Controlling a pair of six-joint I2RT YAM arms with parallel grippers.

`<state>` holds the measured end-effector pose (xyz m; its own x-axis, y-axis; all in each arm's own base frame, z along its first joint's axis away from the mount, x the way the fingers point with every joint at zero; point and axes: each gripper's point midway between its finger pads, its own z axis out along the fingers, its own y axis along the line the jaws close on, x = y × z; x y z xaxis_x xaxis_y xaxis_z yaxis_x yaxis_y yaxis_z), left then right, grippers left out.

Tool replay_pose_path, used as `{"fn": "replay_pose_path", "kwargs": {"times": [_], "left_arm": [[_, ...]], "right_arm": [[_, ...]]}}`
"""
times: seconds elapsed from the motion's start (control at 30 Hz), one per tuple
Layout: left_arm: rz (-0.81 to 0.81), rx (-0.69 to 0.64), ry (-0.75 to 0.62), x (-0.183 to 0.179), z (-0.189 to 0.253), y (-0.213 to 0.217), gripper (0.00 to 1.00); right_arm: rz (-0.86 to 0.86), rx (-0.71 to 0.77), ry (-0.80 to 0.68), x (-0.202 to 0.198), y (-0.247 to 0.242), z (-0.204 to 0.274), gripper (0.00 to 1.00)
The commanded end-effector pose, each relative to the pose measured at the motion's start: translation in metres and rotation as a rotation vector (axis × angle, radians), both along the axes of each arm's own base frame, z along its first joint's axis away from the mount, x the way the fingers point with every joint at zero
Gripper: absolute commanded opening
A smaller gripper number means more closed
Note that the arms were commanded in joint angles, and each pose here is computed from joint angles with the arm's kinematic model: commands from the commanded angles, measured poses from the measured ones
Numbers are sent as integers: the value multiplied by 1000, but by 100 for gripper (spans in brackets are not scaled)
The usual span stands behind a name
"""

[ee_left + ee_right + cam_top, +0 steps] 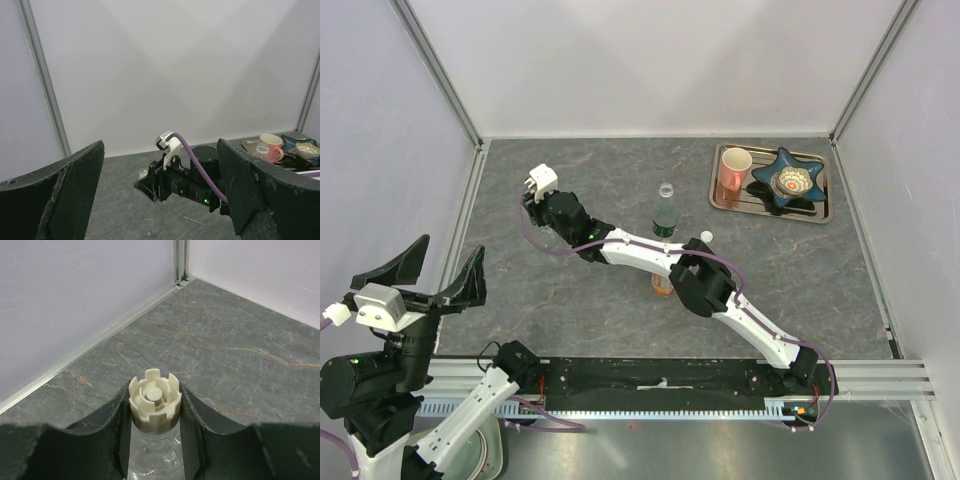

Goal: Screw on the bottle caps
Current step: Place the plastic bottle at the center of the board.

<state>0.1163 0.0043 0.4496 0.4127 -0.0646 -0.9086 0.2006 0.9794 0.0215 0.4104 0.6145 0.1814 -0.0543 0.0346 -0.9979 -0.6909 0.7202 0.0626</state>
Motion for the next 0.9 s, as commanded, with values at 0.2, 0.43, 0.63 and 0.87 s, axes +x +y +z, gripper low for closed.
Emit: {"fn": "replay_pose_path", "kwargs": {"times": [0.2, 0.43, 0.63, 0.87], "left_arm": [[8, -46, -4, 5, 5, 0, 100], [8, -47, -6, 4, 5, 0, 100], [4, -49, -1, 5, 4, -1, 100], [-1, -50, 1, 5, 3, -2, 99]], "right_arm": [[70, 7, -15, -12, 5, 29, 51], [84, -13, -31, -14, 6, 38, 71], [78, -7, -49, -10, 1, 53, 75], [95, -8, -46, -9, -2, 58, 80]]}}
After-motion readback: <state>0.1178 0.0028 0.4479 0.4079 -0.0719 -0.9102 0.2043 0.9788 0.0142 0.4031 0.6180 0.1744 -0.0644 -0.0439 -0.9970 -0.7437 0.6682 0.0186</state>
